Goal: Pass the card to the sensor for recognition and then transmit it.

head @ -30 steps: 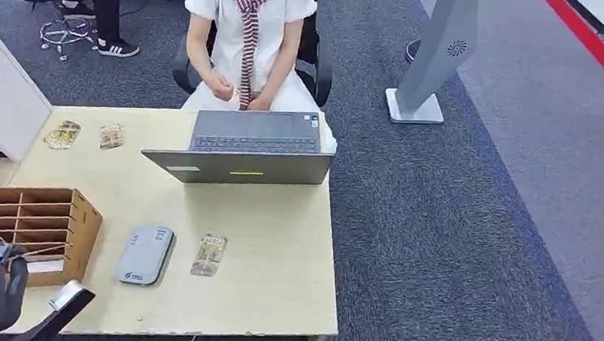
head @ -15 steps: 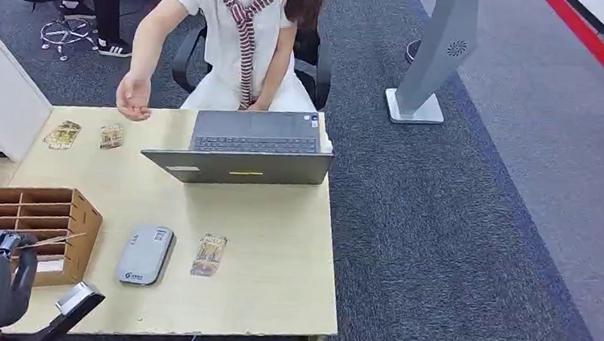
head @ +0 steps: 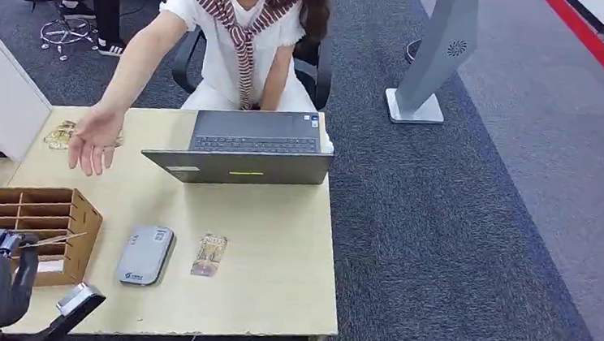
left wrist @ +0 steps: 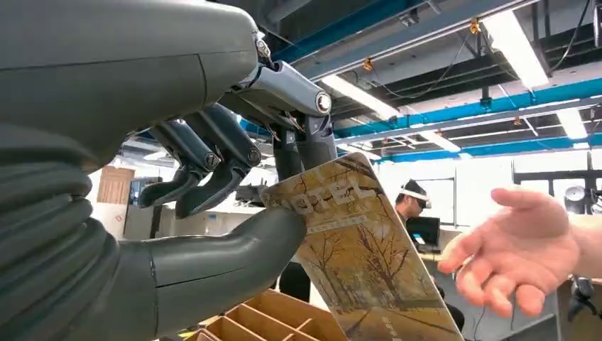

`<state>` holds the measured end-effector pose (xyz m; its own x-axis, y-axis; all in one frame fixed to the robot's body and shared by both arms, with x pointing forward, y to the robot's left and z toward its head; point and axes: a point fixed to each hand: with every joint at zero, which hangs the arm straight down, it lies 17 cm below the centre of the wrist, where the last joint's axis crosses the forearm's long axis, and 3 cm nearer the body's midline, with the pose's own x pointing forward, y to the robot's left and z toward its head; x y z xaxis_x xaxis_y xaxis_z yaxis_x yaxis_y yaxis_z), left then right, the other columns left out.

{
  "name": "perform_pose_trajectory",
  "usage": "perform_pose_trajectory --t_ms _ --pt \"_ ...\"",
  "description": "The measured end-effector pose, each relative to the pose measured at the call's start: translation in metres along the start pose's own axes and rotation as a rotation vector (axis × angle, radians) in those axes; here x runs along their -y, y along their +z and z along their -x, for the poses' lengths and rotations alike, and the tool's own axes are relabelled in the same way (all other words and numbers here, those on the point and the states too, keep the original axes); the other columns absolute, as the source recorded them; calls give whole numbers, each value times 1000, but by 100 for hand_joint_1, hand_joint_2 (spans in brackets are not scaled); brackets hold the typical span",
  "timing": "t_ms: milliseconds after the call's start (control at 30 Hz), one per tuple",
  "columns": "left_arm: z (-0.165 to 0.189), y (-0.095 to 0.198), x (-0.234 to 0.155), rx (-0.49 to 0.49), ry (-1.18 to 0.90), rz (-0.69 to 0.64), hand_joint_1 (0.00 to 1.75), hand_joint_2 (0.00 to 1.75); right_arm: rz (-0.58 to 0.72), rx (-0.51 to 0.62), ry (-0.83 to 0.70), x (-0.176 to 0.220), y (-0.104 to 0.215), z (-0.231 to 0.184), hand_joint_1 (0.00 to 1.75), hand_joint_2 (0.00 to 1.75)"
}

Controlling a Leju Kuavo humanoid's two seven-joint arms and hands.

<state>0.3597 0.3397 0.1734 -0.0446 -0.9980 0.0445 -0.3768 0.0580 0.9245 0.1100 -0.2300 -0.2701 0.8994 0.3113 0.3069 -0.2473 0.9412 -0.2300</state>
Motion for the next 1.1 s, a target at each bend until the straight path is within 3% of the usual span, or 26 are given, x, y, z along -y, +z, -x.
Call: perform_pose_trajectory --t_ms 433,467,533,600,667,800,1100 --pt "0 -1 2 -3 -7 11 175 175 -3 1 5 -1 0 0 0 175" --pt "7 -10 7 -21 -58 39 175 175 -17 3 27 -3 1 0 0 175" --pt "36 -66 22 -42 -214 94 175 175 -41 15 89 -7 0 -4 0 175" --pt "68 -138 20 -33 -273 49 175 175 -47 21 112 -6 -1 -12 0 175" --pt "87 -175 3 -35 -306 -18 175 175 -50 23 121 -7 -1 -12 0 175" --pt "112 -201 1 -78 -343 6 175 175 -53 25 129 -8 0 -12 0 175" --pt "126 -209 14 -94 -368 60 175 175 -54 24 128 -8 0 -11 0 175"
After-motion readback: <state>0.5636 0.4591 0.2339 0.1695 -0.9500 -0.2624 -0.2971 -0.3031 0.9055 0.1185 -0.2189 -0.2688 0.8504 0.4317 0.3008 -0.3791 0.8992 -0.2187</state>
